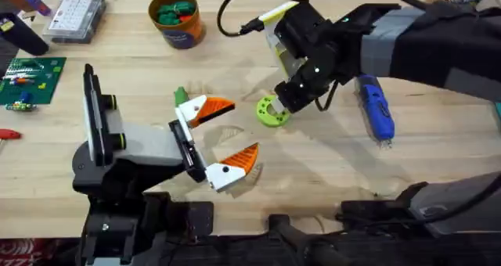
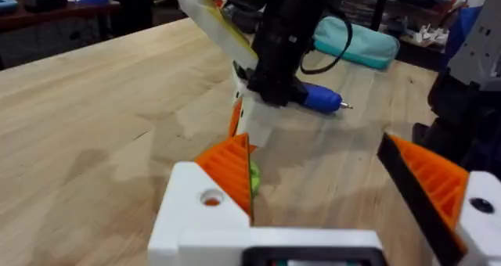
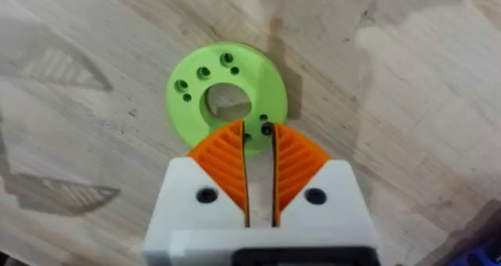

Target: Pick up the gripper from the table and insert it into the empty holder that is missing its gripper. Then pick up a screw, insert it into the mounting hole, and use the screwdriver to tighten it. Finally, clean up the table by picking up the vegetable and placing it into the bucket.

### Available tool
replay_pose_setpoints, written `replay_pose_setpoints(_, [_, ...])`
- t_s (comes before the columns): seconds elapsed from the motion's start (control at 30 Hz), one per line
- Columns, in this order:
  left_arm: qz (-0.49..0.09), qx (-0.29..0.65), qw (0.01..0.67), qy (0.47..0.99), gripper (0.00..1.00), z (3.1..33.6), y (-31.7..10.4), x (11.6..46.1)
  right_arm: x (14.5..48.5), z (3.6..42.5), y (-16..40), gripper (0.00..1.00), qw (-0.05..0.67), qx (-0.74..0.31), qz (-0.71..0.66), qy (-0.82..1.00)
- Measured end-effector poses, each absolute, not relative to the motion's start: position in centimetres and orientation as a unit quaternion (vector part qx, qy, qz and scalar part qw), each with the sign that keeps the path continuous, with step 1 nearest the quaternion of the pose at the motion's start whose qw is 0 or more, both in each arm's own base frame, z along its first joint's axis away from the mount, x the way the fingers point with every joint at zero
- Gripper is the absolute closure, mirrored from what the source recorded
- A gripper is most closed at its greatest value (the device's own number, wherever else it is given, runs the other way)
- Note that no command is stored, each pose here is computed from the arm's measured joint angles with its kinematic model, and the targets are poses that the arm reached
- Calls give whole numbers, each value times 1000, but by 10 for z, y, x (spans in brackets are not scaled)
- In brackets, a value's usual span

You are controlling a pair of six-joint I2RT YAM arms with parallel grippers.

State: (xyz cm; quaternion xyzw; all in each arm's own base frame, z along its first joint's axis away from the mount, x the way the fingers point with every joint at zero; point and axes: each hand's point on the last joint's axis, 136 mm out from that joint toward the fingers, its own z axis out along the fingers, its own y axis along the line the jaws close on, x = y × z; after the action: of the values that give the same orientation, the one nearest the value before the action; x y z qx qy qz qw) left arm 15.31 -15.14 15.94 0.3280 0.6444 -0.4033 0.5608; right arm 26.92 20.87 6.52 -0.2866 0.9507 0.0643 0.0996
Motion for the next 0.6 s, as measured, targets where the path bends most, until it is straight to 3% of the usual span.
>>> replay_pose_setpoints(0.6, [-403, 328, 561, 644, 8, 159, -151, 153, 274, 55, 203, 872, 96, -287, 36, 952])
